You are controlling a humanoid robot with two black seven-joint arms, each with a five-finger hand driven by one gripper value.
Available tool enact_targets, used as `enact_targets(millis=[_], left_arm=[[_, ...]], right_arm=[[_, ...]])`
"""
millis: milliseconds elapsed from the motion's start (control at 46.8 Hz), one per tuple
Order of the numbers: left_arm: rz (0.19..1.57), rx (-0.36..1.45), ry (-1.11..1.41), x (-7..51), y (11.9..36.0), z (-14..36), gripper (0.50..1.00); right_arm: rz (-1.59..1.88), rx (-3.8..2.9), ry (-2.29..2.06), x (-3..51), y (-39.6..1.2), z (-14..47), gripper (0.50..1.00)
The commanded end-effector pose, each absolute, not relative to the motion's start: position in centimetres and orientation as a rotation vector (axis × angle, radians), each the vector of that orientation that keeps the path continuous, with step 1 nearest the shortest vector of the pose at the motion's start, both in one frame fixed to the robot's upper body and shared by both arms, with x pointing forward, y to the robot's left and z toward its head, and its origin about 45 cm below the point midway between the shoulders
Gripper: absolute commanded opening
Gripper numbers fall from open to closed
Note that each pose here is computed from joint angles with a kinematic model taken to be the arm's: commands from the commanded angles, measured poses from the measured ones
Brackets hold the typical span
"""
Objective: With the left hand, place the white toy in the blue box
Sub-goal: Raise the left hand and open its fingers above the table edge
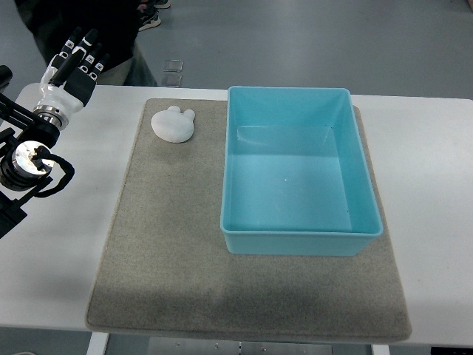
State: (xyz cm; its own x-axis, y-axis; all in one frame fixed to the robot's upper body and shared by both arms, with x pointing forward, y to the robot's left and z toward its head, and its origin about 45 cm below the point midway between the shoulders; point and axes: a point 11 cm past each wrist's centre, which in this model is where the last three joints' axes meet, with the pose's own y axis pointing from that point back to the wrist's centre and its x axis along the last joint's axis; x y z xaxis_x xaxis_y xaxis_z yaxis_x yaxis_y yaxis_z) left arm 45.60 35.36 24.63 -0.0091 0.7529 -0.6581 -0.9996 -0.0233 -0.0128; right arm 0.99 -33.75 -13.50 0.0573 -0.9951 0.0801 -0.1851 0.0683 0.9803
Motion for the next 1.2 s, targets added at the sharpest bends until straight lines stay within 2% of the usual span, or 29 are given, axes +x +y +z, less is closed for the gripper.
enact_targets(millis=[0, 941, 1176], left_arm=[[1.516, -0.580, 0.544, 45.6, 35.4, 24.8, 1.000], [1.498, -0.629, 0.524, 46.3, 35.6, 26.3, 1.000], [1.516, -0.623, 0.518, 46.3, 36.2, 26.0, 1.000]], right_arm=[[-1.014, 1.316, -1.328, 1.0, -33.7, -13.5, 0.936], [-1.015, 1.314, -1.327, 0.9, -33.8, -13.5, 0.936], [-1.014, 1.316, -1.328, 1.0, -33.7, -13.5, 0.936]])
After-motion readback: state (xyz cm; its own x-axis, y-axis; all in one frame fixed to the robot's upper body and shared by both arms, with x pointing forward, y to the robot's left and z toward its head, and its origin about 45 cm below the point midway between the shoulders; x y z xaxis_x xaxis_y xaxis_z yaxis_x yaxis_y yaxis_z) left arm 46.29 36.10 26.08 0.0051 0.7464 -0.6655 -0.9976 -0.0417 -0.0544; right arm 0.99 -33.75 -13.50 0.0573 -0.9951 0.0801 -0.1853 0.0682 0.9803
